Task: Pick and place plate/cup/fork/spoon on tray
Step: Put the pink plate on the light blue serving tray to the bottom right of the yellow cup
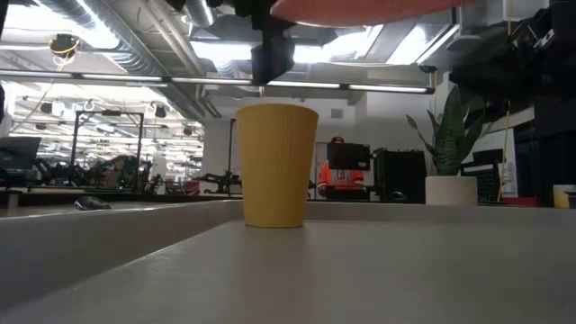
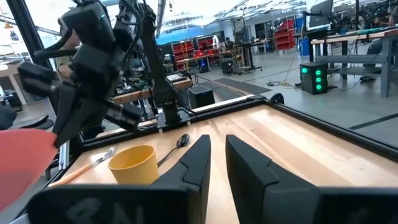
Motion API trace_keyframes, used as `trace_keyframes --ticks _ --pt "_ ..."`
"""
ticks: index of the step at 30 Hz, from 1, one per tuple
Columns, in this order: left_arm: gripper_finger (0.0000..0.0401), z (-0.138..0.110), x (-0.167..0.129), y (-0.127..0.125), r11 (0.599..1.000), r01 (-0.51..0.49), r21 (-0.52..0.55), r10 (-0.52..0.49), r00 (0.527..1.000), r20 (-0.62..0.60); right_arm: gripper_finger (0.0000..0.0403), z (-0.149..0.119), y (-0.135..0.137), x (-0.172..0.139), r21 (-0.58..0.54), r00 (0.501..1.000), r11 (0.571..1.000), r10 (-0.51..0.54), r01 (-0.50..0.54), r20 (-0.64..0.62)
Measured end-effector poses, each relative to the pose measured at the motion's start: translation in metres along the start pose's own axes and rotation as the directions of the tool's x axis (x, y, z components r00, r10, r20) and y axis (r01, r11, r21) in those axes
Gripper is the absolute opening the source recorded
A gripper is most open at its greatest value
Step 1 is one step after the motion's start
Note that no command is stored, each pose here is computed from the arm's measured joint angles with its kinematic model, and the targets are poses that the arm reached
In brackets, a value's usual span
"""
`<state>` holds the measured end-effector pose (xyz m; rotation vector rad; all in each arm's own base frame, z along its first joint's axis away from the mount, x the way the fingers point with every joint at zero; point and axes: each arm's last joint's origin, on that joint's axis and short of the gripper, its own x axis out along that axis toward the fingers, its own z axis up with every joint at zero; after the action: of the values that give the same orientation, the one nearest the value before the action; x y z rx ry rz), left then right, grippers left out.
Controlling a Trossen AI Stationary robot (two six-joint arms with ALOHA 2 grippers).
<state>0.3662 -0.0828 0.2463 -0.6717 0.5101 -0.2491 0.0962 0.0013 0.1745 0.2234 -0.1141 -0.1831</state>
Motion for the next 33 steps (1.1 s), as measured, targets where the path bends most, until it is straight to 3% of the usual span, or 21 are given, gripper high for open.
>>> trace_keyframes --ticks 7,16,19,23,28,33 --pt "0.0000 0.009 -0.001 0.015 0.999 0.020 -0.028 -0.020 1.000 -0.018 0.0056 0.000 0.000 0.000 -0.002 1.000 1.000 0.000 0.000 -0.001" --pt "0.0000 0.032 -0.010 0.055 0.995 0.079 -0.066 -0.084 0.993 -0.078 0.0056 0.000 0.000 0.000 -0.005 1.000 1.000 0.000 0.000 -0.001" --pt "0.0000 0.039 0.002 0.062 0.992 0.098 -0.075 -0.105 0.990 -0.096 0.0056 0.000 0.000 0.000 -0.007 1.000 1.000 0.000 0.000 -0.001" --pt "0.0000 0.058 0.023 0.054 0.980 0.196 -0.044 -0.201 0.967 -0.160 0.0056 -0.001 0.000 0.000 -0.010 1.000 1.000 -0.002 0.002 -0.007" --pt "0.0000 0.070 0.044 0.058 0.992 0.129 -0.002 -0.124 0.946 -0.301 0.0056 -0.001 0.000 0.000 -0.011 1.000 1.000 -0.003 0.003 -0.012" --pt "0.0000 0.089 0.043 0.052 0.989 0.115 0.093 -0.087 0.961 -0.262 0.0056 -0.001 0.000 0.000 -0.012 1.000 1.000 -0.003 0.003 -0.012"
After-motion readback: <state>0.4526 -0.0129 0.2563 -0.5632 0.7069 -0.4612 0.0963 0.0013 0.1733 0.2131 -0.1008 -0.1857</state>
